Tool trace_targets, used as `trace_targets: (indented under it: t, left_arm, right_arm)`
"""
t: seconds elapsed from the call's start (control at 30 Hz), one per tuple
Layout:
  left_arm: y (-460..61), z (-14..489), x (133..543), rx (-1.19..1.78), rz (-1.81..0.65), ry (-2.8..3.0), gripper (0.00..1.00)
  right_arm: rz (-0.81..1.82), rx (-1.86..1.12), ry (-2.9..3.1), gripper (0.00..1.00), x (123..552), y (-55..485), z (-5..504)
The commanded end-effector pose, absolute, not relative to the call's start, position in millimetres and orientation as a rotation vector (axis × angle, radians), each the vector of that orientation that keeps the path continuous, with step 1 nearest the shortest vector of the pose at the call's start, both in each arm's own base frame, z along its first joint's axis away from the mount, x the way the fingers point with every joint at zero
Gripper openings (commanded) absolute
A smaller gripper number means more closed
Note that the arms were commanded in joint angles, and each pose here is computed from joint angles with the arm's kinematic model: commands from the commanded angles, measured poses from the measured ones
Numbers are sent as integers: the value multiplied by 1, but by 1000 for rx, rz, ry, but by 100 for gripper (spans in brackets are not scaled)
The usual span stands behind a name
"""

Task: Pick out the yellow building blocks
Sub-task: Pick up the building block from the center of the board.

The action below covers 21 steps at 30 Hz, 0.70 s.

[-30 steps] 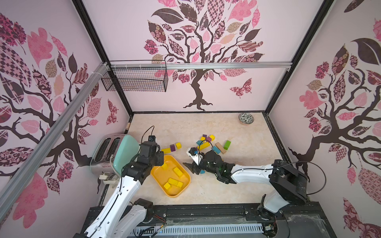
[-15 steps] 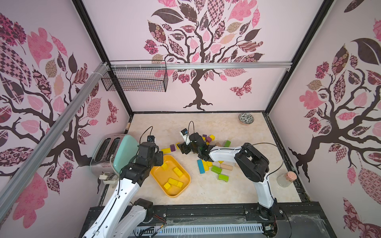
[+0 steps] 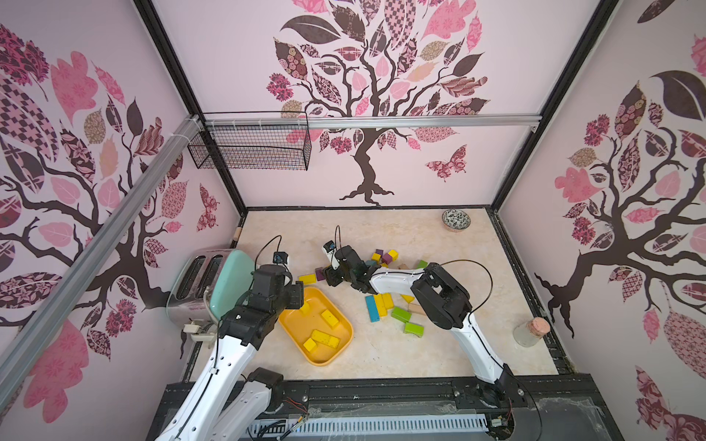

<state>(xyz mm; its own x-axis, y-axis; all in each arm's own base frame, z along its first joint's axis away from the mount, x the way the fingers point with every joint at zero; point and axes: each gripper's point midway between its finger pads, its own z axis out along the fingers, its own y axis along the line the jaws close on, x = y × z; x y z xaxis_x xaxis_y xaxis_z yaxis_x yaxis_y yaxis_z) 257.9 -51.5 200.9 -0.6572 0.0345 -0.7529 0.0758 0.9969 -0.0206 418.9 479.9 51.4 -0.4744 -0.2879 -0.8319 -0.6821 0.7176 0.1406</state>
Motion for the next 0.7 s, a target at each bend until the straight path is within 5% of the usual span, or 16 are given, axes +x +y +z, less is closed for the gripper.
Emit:
trace_targets:
  t: [0.0, 0.67]
  left_arm:
    - [-53, 211, 259, 79, -84, 2254, 63]
    - [-53, 216, 257, 80, -94, 2236, 63]
  right_arm:
    - [591, -733, 2102, 58, 422, 480, 48]
    - [600, -695, 2008, 32, 413, 458, 89]
